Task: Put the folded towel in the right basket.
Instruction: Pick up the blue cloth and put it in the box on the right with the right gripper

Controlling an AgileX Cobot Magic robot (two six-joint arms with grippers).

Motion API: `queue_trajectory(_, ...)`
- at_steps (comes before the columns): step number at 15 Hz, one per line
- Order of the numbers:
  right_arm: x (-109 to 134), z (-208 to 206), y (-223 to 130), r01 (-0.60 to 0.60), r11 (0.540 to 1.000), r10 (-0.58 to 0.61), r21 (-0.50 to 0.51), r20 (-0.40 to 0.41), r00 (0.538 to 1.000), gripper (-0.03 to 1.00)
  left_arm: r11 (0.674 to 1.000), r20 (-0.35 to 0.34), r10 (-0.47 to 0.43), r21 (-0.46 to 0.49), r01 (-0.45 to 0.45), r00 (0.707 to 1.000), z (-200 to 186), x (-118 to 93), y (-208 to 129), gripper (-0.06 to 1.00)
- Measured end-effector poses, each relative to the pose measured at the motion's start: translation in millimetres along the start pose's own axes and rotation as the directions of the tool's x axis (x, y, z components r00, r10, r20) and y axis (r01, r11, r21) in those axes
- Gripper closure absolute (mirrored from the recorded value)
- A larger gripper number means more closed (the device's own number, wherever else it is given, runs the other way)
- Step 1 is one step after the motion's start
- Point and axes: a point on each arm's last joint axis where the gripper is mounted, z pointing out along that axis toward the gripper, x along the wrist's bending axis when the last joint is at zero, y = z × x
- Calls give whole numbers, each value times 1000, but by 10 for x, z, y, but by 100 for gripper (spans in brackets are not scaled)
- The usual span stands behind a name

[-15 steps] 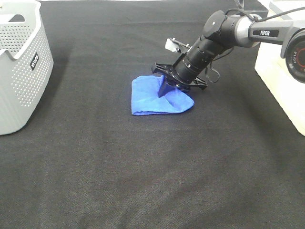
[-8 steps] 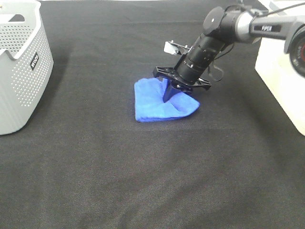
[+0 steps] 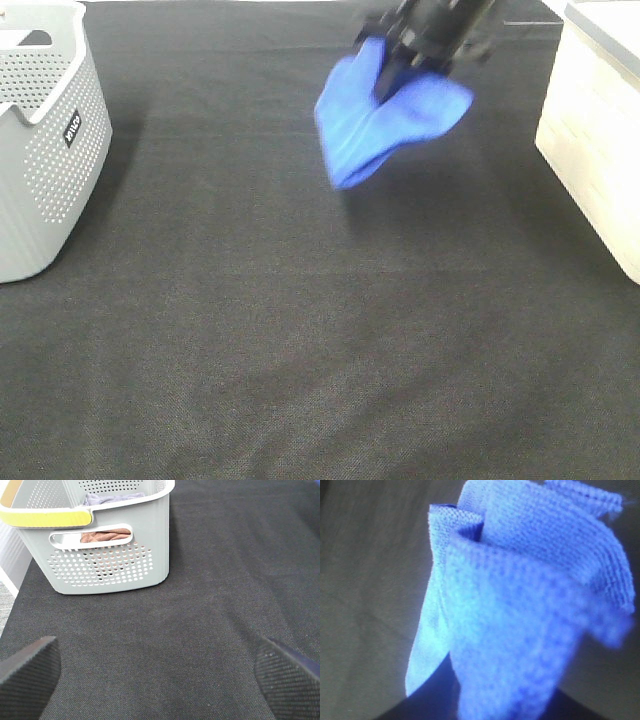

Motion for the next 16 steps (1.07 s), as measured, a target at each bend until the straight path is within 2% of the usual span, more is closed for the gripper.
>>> queue_trajectory(1, 0, 0, 0, 0, 1000, 0, 0, 0, 1000, 78, 1000, 0, 0, 0, 0, 1000, 0, 0, 0, -4)
queue_trajectory(4, -420, -892, -19, -65, 989, 78, -130, 95, 992, 78, 1000, 0, 0, 0, 0, 1000, 0, 0, 0, -4)
queue_trajectory(5, -602, -1198, -60, -98, 977, 123, -191, 125, 984, 78, 1000, 0, 0, 0, 0, 1000, 0, 0, 0, -4)
queue_trajectory(6, -963, -1593, -173, -165, 949, 216, -269, 175, 961, 78, 1000, 0, 0, 0, 0, 1000, 0, 0, 0, -4)
queue_trajectory(7, -1196, -1774, -262, -206, 930, 275, -304, 206, 939, 78, 1000, 0, 0, 0, 0, 1000, 0, 0, 0, -4)
queue_trajectory(10, -1830, -2015, -521, -323, 877, 424, -354, 258, 868, 78, 1000, 0, 0, 0, 0, 1000, 0, 0, 0, -4)
queue_trajectory(13, -2176, -1959, -600, -365, 846, 484, -388, 273, 831, 78, 1000, 0, 0, 0, 0, 1000, 0, 0, 0, -4)
queue_trajectory(14, -2245, -1868, -604, -379, 847, 490, -373, 271, 828, 74, 1000, 0, 0, 0, 0, 1000, 0, 0, 0, -4)
queue_trajectory(15, -2302, -1775, -607, -392, 848, 494, -357, 268, 827, 58, 1000, 0, 0, 0, 0, 1000, 0, 0, 0, -4)
queue_trajectory(16, -2366, -1653, -607, -387, 861, 484, -330, 299, 822, 20, 1000, 0, 0, 0, 0, 1000, 0, 0, 0, -4)
